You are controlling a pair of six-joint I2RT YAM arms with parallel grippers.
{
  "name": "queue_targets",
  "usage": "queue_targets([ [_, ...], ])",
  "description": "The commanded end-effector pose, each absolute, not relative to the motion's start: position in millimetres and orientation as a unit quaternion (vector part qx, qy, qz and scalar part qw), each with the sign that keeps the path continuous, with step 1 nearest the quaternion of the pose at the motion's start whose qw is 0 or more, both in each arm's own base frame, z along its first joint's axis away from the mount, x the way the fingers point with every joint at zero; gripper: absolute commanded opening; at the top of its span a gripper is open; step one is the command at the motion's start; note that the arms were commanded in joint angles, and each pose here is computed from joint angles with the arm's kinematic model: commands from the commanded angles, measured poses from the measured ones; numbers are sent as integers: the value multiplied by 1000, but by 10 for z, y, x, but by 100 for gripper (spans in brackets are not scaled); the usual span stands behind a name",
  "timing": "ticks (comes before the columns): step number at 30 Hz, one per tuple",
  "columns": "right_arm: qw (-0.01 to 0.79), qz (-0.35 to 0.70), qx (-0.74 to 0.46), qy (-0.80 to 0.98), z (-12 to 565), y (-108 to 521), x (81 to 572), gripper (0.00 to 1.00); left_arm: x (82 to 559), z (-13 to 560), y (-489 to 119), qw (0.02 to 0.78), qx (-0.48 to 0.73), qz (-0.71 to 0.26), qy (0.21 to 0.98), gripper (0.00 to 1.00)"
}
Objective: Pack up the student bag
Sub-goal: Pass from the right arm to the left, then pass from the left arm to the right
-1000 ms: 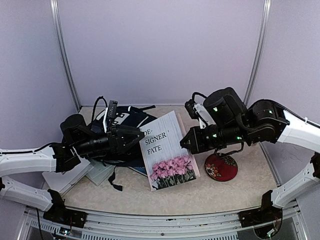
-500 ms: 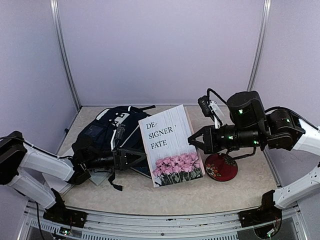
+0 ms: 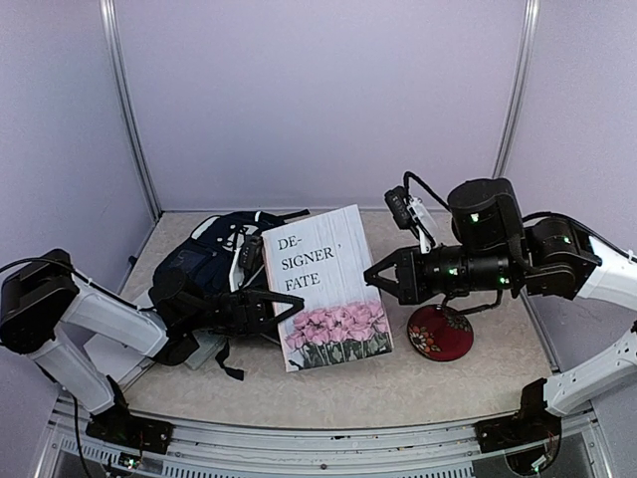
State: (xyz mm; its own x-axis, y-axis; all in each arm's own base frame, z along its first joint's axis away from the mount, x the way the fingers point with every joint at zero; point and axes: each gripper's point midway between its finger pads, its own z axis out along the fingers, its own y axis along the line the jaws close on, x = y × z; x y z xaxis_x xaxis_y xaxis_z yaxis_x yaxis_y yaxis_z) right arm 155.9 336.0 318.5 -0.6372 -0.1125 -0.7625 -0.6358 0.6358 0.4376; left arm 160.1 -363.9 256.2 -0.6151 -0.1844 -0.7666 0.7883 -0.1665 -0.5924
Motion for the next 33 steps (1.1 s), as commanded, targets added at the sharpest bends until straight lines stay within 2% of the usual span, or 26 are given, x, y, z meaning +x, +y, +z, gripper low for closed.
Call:
queue_targets([
  [1,371,393,-252,803,3339,3462,1515,0,1476,2861,-3574,385,314,-707,503,37],
  [2,365,400,-264,798,3336,3479,1469,0,1473,2845,-3592,394,324,-693,509,32],
  [5,357,413,-301,782,3344,3508,1356,0,1456,2796,-3671,414,357,-648,531,27],
  [6,358,410,-312,778,3358,3497,1335,4,1435,2798,-3677,422,369,-635,533,25],
  [10,385,369,-334,777,3483,3307,1371,59,1564,2678,-3647,448,380,-568,576,20],
  [13,433,341,-363,751,3802,3162,1404,86,1643,2506,-3676,457,422,-489,612,19],
  [17,462,309,-472,684,4104,3265,1320,91,1525,2401,-3694,459,494,-413,612,10],
  [20,428,265,-557,661,4015,3488,1312,93,1467,2426,-3633,462,518,-394,602,4],
  [25,344,243,-647,636,3750,3753,1223,100,1313,2574,-3591,461,557,-394,567,3],
  [33,282,233,-686,629,3356,3941,1209,98,1137,2526,-3552,435,602,-374,555,3],
])
